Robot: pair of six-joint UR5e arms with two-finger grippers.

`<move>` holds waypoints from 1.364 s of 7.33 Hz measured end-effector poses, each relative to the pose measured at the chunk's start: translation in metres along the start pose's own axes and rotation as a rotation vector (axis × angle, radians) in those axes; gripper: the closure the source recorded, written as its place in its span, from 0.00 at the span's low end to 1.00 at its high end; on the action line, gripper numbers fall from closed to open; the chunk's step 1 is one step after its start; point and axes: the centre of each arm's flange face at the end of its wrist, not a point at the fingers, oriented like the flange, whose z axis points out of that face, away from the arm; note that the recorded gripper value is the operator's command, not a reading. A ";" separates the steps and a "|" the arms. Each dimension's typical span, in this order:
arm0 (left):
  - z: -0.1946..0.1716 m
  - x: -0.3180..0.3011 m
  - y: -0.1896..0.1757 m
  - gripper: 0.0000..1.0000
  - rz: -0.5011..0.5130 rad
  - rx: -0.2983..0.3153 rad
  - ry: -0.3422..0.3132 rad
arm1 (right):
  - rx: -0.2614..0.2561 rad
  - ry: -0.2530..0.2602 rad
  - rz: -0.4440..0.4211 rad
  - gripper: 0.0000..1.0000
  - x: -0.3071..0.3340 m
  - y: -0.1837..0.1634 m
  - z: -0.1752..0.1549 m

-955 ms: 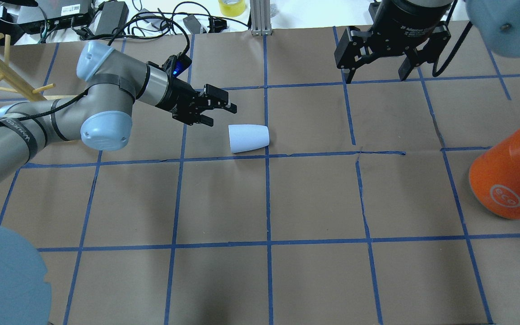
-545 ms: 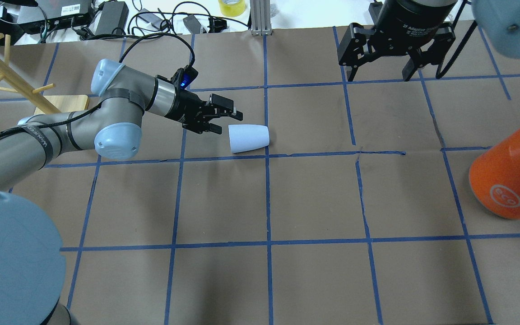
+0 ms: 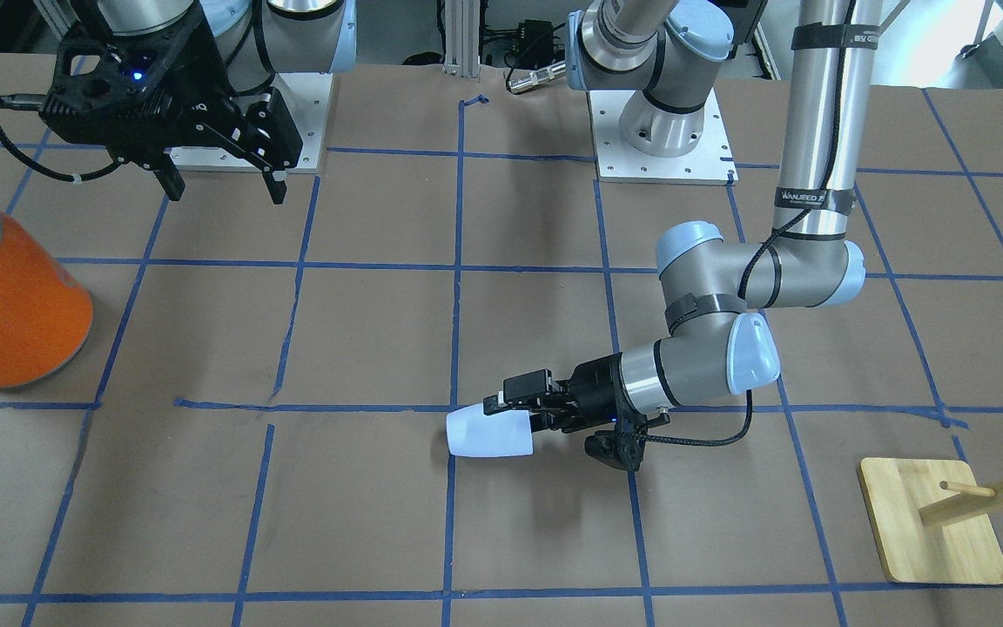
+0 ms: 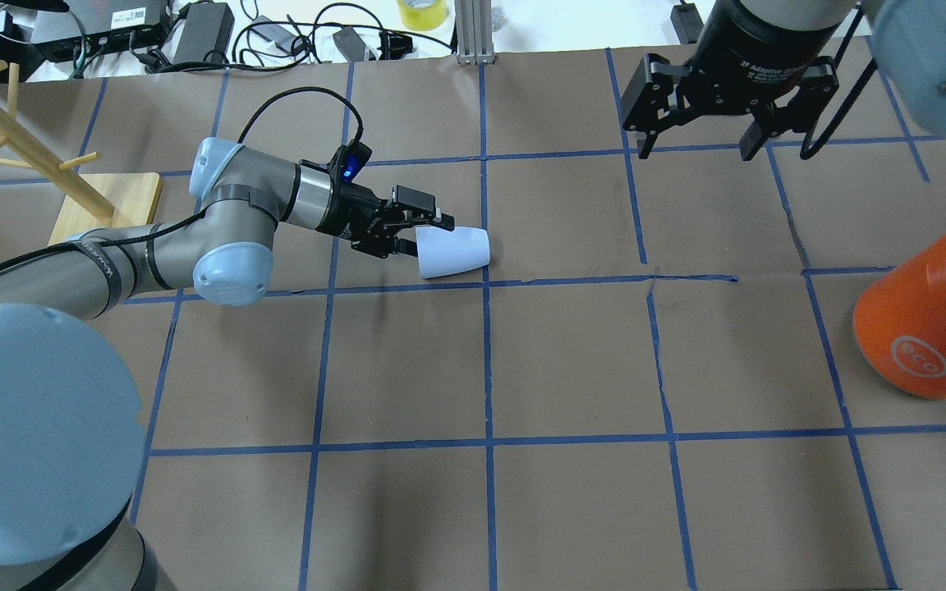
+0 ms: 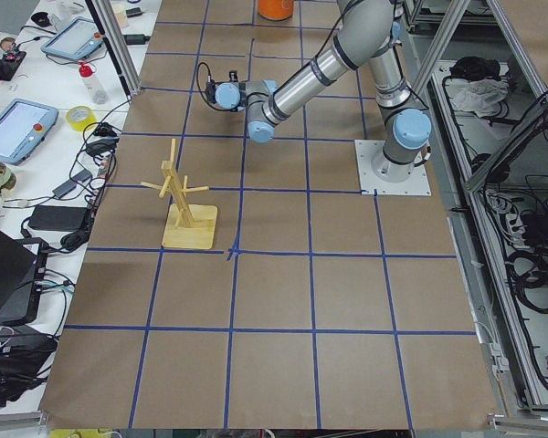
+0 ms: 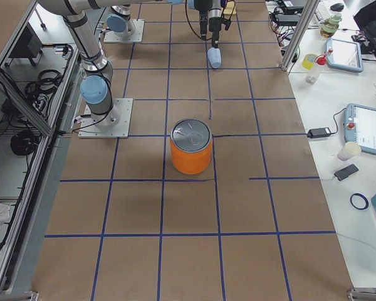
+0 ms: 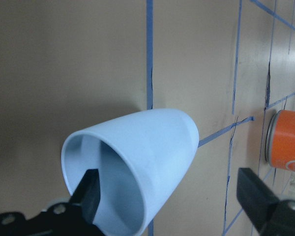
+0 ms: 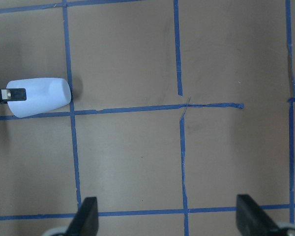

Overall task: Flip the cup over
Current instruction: 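Move the left gripper to the cup's base and grasp it, then lift and turn the cup upright with the left gripper near the wooden stand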

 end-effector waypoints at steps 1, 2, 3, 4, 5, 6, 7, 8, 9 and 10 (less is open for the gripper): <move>0.002 -0.001 -0.001 0.66 -0.032 -0.002 0.021 | 0.001 0.003 0.004 0.00 0.001 0.000 0.000; 0.003 0.000 -0.002 0.84 -0.056 -0.003 0.039 | 0.002 0.014 0.001 0.00 0.002 -0.001 -0.001; 0.002 0.001 -0.003 1.00 -0.069 -0.001 0.047 | 0.005 0.036 -0.008 0.00 0.005 -0.003 -0.003; 0.001 0.004 -0.005 1.00 -0.072 0.004 0.049 | 0.006 0.054 -0.013 0.00 0.007 -0.003 -0.004; -0.002 0.007 -0.007 1.00 -0.067 0.013 0.050 | 0.004 0.060 -0.015 0.00 0.008 -0.004 -0.004; -0.005 0.010 -0.008 1.00 -0.058 0.021 0.047 | 0.002 0.061 -0.015 0.00 0.008 -0.004 -0.003; -0.008 0.014 -0.008 1.00 -0.050 0.028 0.041 | -0.002 0.061 -0.016 0.00 0.008 -0.004 -0.001; -0.014 0.023 -0.012 1.00 -0.049 0.045 0.036 | -0.004 0.061 -0.016 0.00 0.008 -0.004 0.000; -0.029 0.043 -0.021 1.00 -0.073 0.086 -0.010 | -0.006 0.062 -0.016 0.00 0.008 -0.004 0.001; -0.044 0.070 -0.030 1.00 -0.105 0.138 -0.096 | -0.008 0.062 -0.016 0.00 0.008 -0.004 0.001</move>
